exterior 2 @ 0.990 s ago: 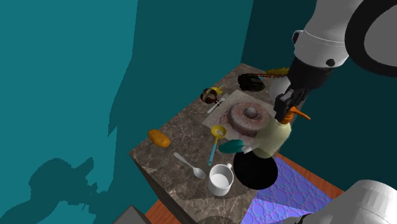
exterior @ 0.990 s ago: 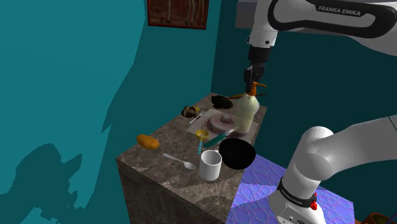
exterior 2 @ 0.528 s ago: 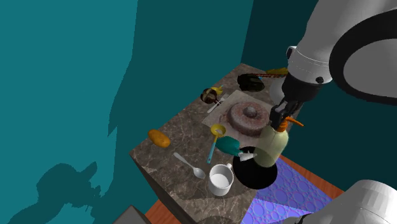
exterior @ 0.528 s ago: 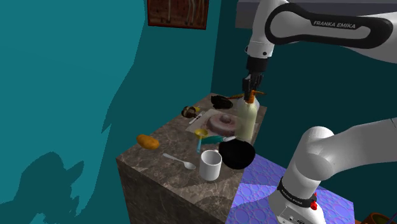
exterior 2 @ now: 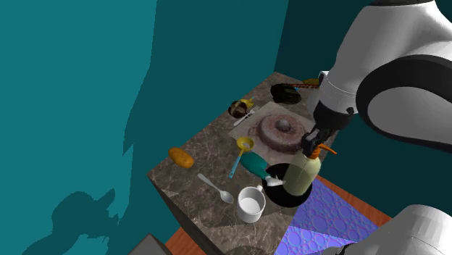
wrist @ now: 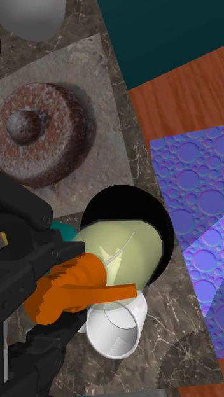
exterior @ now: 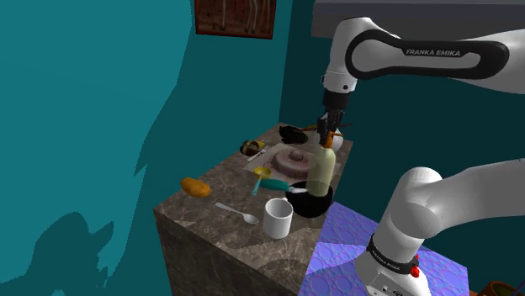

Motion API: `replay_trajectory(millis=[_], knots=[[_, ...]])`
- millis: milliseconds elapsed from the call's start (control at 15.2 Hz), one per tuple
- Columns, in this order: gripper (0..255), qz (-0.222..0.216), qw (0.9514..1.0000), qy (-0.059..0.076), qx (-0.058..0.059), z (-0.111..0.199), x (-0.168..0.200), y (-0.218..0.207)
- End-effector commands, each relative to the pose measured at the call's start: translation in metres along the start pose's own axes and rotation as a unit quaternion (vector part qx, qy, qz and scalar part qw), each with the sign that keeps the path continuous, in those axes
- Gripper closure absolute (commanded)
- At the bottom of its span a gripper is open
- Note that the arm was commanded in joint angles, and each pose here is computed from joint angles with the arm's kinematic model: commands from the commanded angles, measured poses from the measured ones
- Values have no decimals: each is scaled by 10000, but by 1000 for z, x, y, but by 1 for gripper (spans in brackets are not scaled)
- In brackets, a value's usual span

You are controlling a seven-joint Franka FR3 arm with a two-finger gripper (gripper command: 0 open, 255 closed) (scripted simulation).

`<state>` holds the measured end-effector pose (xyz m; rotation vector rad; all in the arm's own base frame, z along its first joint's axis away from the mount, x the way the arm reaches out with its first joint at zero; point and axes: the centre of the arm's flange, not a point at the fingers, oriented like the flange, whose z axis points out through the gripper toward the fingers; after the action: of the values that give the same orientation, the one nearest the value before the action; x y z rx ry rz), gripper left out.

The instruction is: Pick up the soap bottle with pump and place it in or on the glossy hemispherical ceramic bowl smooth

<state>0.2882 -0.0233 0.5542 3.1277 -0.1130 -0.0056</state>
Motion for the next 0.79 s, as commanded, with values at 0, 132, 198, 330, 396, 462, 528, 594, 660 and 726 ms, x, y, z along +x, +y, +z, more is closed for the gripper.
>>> replay_trajectory(millis=[0,132,198,330,396,462,528,594,660,726], knots=[[255,0,10000,-4,-2,11,0,1],[255,0,10000,-4,-2,22,0,1],[255,0,10000,-4,-2,27,0,1],[255,0,10000,-4,-2,38,0,1],[255,0,10000,-4,-2,39,0,0],[255,0,10000,-4,-2,39,0,0],[255,0,10000,-4,-2,39,0,0],[255,0,10000,-4,-2,39,0,0],[255,0,10000,-4,-2,39,0,0],[255,0,10000,-4,-2,39,0,0]])
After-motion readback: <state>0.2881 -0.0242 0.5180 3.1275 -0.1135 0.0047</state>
